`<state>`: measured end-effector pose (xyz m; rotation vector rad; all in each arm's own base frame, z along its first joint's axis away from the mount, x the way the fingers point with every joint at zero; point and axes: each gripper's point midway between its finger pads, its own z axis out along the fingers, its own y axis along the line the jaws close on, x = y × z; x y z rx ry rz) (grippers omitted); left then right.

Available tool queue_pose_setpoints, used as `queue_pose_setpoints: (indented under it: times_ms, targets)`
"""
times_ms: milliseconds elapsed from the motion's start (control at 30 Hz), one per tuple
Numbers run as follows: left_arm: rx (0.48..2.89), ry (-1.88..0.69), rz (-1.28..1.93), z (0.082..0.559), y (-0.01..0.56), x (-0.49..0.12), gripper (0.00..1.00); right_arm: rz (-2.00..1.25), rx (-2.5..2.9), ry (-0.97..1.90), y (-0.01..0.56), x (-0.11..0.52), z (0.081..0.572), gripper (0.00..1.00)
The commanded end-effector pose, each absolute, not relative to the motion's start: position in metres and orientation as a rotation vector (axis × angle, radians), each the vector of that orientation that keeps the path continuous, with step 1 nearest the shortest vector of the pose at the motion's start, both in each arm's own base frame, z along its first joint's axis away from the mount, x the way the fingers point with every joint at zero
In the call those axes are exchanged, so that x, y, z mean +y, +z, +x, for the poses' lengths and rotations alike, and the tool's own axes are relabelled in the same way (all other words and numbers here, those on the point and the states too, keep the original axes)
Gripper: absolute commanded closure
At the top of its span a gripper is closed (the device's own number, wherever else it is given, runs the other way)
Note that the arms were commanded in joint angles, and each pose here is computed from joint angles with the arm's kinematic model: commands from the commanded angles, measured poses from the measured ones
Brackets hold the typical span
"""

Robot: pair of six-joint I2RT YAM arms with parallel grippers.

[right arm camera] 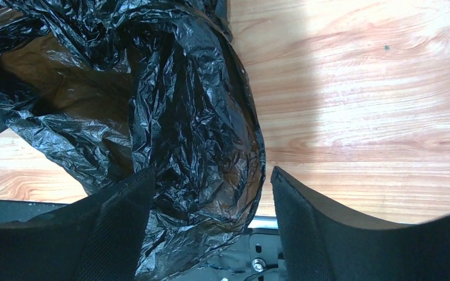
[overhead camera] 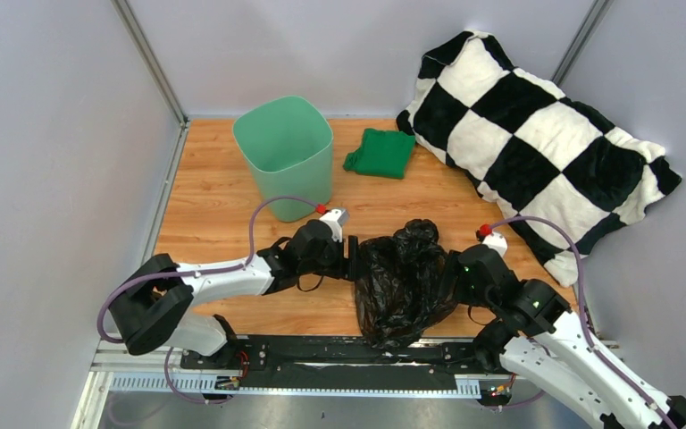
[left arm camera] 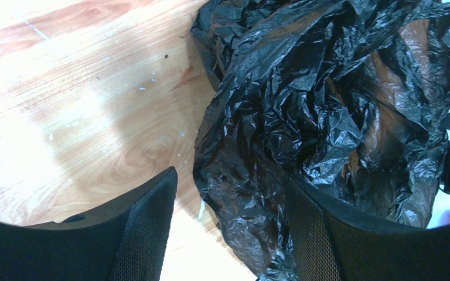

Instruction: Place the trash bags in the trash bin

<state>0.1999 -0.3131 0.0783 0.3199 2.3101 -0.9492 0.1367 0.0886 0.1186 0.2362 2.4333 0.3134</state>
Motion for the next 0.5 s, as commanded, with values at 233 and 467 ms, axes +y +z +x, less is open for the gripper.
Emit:
queue_pose_setpoints:
  times_ms: [233,467]
  targets:
    - [2.215,-1.068,0.223,0.208,0.107,-0.336,0.53,0.382,2.36,0.511,0.113,0.108,0.144,0.36]
    - [2.147,-1.03,0.085,0.213,0.122,-0.311,0.89,0.323,2.376,0.438,0.121,0.108,0.153,0.76]
